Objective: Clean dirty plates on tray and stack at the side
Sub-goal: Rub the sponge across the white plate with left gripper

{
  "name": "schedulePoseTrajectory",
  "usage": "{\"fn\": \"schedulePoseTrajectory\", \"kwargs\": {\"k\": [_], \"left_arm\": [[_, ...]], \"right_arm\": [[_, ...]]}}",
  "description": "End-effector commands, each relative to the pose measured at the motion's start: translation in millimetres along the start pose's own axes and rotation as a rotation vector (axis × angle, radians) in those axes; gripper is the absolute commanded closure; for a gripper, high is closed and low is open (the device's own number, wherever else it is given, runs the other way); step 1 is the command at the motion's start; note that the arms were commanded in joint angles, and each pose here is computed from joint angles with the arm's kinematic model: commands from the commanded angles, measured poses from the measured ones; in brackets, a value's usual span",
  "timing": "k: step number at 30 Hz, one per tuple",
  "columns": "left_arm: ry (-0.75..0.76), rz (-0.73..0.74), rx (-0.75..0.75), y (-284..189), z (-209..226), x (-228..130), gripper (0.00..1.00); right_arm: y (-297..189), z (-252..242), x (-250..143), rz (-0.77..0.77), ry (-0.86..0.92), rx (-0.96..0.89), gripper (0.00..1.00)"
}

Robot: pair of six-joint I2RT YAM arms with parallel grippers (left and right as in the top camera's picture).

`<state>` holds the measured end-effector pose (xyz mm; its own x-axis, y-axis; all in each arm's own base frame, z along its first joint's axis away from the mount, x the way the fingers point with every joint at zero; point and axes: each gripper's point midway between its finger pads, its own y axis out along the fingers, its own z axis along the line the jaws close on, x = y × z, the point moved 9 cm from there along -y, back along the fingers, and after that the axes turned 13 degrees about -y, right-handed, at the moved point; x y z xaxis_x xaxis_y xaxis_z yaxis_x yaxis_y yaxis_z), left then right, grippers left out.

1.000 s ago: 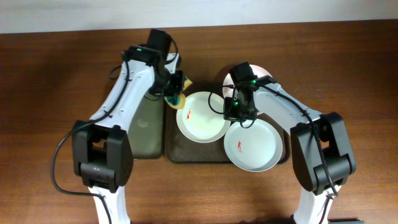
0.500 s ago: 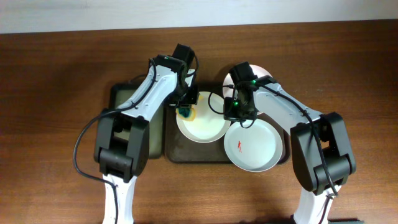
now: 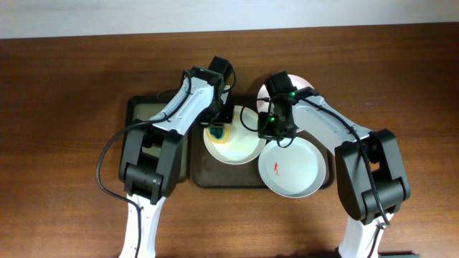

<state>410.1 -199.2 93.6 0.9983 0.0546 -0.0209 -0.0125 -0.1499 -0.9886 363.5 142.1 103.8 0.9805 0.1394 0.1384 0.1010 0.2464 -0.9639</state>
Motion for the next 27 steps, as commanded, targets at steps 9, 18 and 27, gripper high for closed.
{"fn": "schedulePoseTrajectory", "kwargs": {"k": [9,18,27], "left_arm": [[0.028,0.195,0.037,79.9,-7.9,-33.1,1.00],[0.102,0.364,-0.220,79.0,-34.0,-56.4,1.00],[0.093,0.392,-0.492,48.7,-33.3,-40.0,1.00]], "right_arm": [[3.0,1.3,-1.0,0.006,-0.005,0.010,0.96],[2.9,2.3,-0.9,0.007,-0.005,0.024,0.96],[3.0,2.4,-0.9,0.007,-0.005,0.023,0.96]]}}
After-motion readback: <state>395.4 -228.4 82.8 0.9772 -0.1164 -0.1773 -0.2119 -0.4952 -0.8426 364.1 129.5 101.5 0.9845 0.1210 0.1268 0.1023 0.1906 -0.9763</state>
